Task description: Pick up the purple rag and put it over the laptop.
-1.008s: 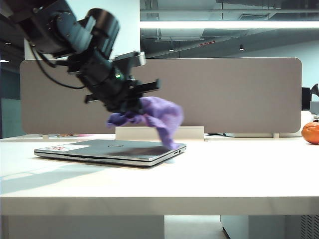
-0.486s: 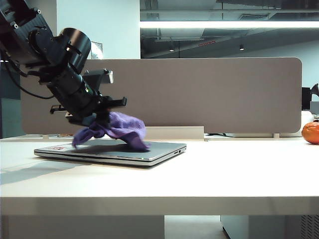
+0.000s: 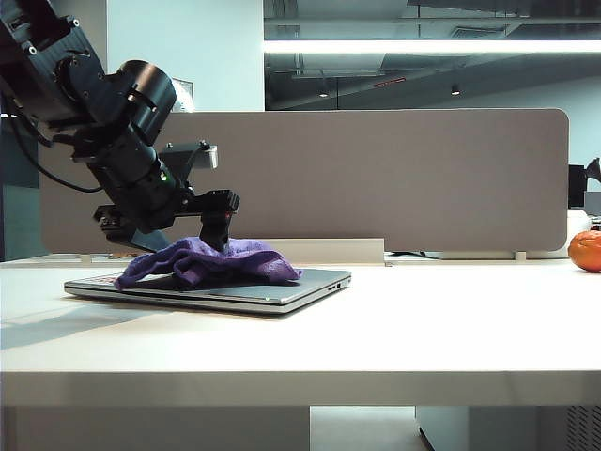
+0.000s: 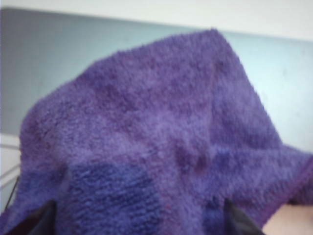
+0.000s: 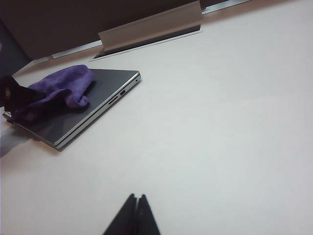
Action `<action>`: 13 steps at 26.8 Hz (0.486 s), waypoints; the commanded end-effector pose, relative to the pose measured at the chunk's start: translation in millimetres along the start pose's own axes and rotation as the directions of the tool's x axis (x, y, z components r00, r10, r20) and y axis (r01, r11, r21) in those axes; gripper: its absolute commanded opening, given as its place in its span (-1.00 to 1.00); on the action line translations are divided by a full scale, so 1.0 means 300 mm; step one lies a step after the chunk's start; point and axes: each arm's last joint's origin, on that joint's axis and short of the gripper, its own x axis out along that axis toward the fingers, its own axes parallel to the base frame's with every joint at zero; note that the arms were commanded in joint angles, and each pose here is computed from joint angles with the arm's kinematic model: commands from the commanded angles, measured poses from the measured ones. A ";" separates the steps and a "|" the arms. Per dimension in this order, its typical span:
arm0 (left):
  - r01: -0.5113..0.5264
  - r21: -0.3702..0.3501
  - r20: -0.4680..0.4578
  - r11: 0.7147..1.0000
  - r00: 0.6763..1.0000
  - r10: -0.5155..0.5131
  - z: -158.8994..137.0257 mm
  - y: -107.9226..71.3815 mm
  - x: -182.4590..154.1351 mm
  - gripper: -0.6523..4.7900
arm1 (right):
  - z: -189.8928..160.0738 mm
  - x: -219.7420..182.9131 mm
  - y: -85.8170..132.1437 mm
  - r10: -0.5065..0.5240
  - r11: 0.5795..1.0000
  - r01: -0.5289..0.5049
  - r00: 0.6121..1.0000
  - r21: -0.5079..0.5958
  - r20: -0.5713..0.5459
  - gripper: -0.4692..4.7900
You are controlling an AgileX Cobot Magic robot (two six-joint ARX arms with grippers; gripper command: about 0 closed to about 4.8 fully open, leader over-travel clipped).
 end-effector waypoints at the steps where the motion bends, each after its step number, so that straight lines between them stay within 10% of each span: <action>1: 0.004 0.004 -0.019 1.000 1.000 -0.004 0.014 0.000 -0.030 0.85 | -0.001 0.001 0.000 0.003 1.000 -0.003 1.000 -0.002 0.003 -0.74; 13: 0.048 0.003 0.078 0.999 0.996 -0.048 0.124 -0.002 -0.188 0.84 | -0.001 0.001 0.000 0.003 1.000 -0.003 1.000 -0.002 0.003 -0.74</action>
